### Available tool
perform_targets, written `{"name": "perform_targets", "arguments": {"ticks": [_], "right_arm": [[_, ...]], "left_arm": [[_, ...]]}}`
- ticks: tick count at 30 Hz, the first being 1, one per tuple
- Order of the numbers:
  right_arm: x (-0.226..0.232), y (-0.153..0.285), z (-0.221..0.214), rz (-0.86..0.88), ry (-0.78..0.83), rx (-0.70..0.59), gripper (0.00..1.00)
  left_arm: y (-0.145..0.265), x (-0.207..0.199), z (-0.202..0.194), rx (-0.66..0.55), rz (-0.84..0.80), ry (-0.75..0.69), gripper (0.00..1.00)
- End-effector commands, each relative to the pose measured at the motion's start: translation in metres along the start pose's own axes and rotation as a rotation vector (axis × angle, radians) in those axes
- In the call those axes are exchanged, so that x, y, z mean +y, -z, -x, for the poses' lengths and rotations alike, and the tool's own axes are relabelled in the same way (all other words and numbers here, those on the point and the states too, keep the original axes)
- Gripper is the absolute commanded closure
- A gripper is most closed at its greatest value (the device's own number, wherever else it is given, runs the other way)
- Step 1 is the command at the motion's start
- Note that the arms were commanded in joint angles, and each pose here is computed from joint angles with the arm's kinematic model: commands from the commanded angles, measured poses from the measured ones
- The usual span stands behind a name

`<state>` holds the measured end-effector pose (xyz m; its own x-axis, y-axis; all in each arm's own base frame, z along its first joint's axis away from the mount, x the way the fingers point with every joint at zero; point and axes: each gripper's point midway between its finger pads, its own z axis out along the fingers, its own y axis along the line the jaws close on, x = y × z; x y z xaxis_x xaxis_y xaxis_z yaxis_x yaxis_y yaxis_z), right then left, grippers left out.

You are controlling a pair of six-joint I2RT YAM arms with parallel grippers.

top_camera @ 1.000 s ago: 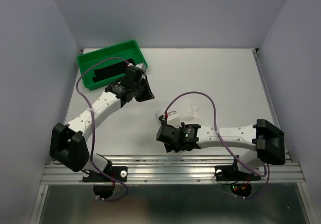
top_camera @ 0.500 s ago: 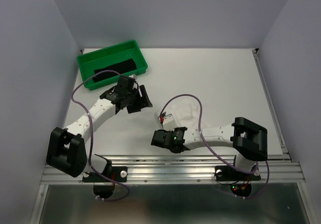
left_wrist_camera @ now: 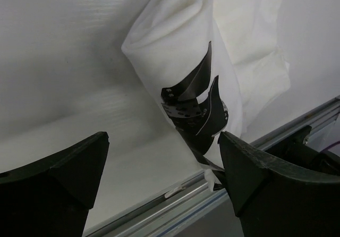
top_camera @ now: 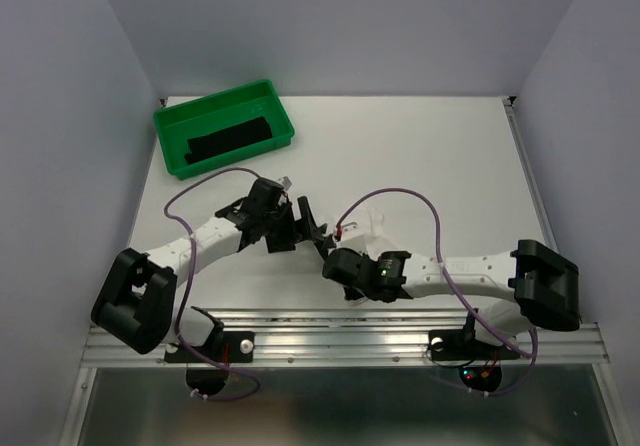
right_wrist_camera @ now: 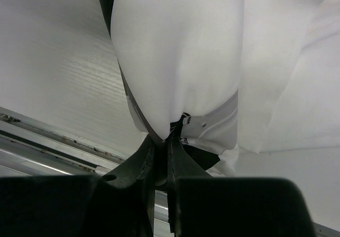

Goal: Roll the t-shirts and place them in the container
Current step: Roll the T-shirt to the center of the board.

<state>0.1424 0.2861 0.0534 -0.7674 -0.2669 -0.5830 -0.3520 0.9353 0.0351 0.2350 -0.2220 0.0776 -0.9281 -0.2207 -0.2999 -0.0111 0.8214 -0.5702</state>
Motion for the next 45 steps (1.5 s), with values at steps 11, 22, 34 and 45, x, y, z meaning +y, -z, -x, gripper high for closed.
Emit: {"name": "perform_targets", "arguments": {"ticks": [11, 22, 34, 45], "right_arm": [[0.017, 0.007, 0.020, 0.135, -0.086, -0.047, 0.99], [0.015, 0.006, 0.017, 0.129, -0.074, -0.035, 0.99], [0.002, 0.031, 0.060, -0.027, 0.005, -0.100, 0.33], [0.017, 0.030, 0.039, -0.213, 0.247, -0.128, 0.17]], "left_arm": [[-0.037, -0.033, -0.007, -0.002, -0.169, 0.018, 0.01], [-0.063, -0.046, -0.007, 0.030, -0.173, 0.046, 0.34], [-0.056, -0.039, -0.005, 0.036, -0.071, 0.131, 1.00], [-0.057, -0.035, -0.006, 0.040, -0.039, 0.160, 1.00]]}}
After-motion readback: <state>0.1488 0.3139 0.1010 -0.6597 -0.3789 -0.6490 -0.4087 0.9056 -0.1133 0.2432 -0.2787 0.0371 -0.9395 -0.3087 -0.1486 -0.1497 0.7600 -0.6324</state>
